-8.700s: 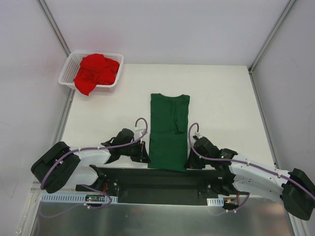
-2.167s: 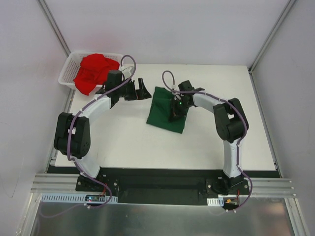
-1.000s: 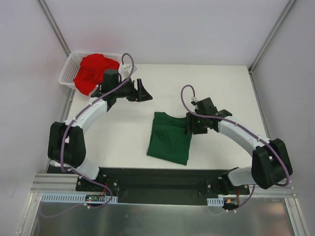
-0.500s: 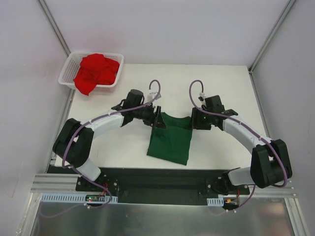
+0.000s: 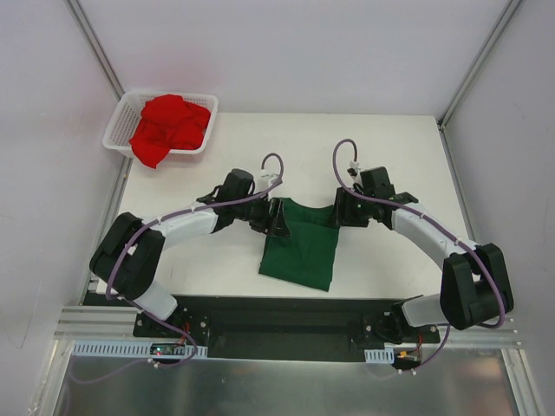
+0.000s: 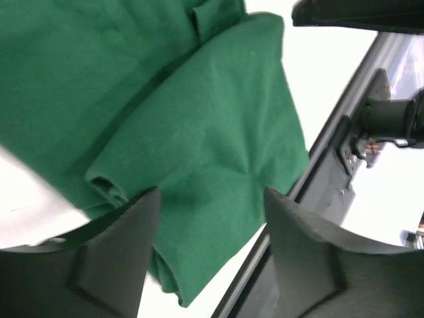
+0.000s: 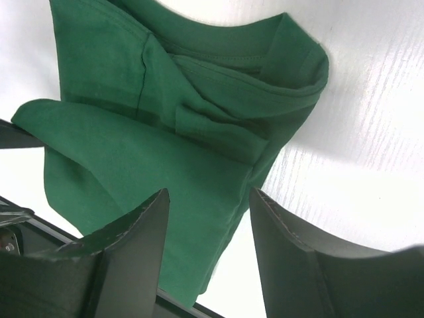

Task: Fold and stack the t-shirts
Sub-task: Smooth out wrinkles on the folded tshirt

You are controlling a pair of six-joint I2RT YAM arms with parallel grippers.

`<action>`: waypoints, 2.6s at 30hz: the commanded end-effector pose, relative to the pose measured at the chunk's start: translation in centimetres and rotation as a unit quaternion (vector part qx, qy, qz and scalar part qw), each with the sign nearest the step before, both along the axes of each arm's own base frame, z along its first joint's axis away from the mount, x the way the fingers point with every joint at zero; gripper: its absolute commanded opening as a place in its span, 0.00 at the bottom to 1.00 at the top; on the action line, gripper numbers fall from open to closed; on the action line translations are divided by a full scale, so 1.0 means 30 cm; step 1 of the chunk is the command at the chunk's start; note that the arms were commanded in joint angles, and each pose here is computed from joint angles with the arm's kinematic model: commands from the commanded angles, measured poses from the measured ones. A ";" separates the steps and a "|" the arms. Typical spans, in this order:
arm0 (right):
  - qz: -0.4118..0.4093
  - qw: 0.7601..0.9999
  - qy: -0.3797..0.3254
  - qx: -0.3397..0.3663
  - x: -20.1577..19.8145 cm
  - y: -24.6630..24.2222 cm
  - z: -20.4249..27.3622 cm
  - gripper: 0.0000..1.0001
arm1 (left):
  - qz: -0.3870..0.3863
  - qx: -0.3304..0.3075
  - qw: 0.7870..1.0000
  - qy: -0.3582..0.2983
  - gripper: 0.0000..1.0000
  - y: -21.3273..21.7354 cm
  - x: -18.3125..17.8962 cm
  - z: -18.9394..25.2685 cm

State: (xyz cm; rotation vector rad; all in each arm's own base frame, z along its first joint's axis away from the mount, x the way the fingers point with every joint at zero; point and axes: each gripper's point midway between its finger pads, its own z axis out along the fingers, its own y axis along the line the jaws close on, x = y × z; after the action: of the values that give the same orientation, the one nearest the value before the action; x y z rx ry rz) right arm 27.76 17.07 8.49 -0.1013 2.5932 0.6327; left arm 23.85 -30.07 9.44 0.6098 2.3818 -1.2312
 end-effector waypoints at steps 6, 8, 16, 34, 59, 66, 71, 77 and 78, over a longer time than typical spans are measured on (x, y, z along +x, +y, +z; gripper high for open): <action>0.005 1.000 -0.006 0.018 0.010 0.020 0.015 0.55 | 0.050 -0.011 0.996 -0.070 0.70 0.087 0.155 0.110; 0.005 1.000 -0.005 0.020 0.009 0.022 0.012 0.55 | 0.059 -0.008 0.996 -0.069 0.69 0.108 0.171 0.100; 0.009 0.999 0.004 0.031 -0.001 0.035 0.005 0.55 | 0.064 0.000 0.997 -0.052 0.66 0.099 0.194 0.044; -0.001 1.000 0.017 0.008 -0.059 -0.010 -0.023 0.54 | 0.032 -0.012 0.999 -0.035 0.55 0.019 0.177 0.022; 0.002 0.999 0.034 0.027 -0.025 0.029 -0.063 0.18 | 0.028 -0.005 0.999 -0.023 0.32 0.004 0.166 -0.025; 0.004 0.999 0.033 0.024 -0.030 0.027 -0.064 0.10 | 0.033 -0.004 0.999 -0.021 0.00 0.007 0.169 -0.025; 0.003 0.999 0.031 0.024 -0.039 0.023 -0.051 0.08 | 0.031 -0.009 0.999 -0.026 0.00 0.002 0.170 -0.007; 0.000 1.000 0.006 0.017 -0.038 0.008 0.018 0.08 | 0.029 -0.022 0.998 -0.044 0.00 -0.006 0.179 0.058; 0.000 1.000 0.002 0.016 -0.034 0.006 0.030 0.08 | 0.029 -0.022 0.998 -0.043 0.00 -0.006 0.178 0.065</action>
State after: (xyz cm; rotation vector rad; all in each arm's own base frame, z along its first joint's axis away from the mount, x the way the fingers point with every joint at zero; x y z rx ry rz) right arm 26.01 17.31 6.59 -0.0661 2.6582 0.6846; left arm 28.44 -29.15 7.62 0.5157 2.3946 -1.1691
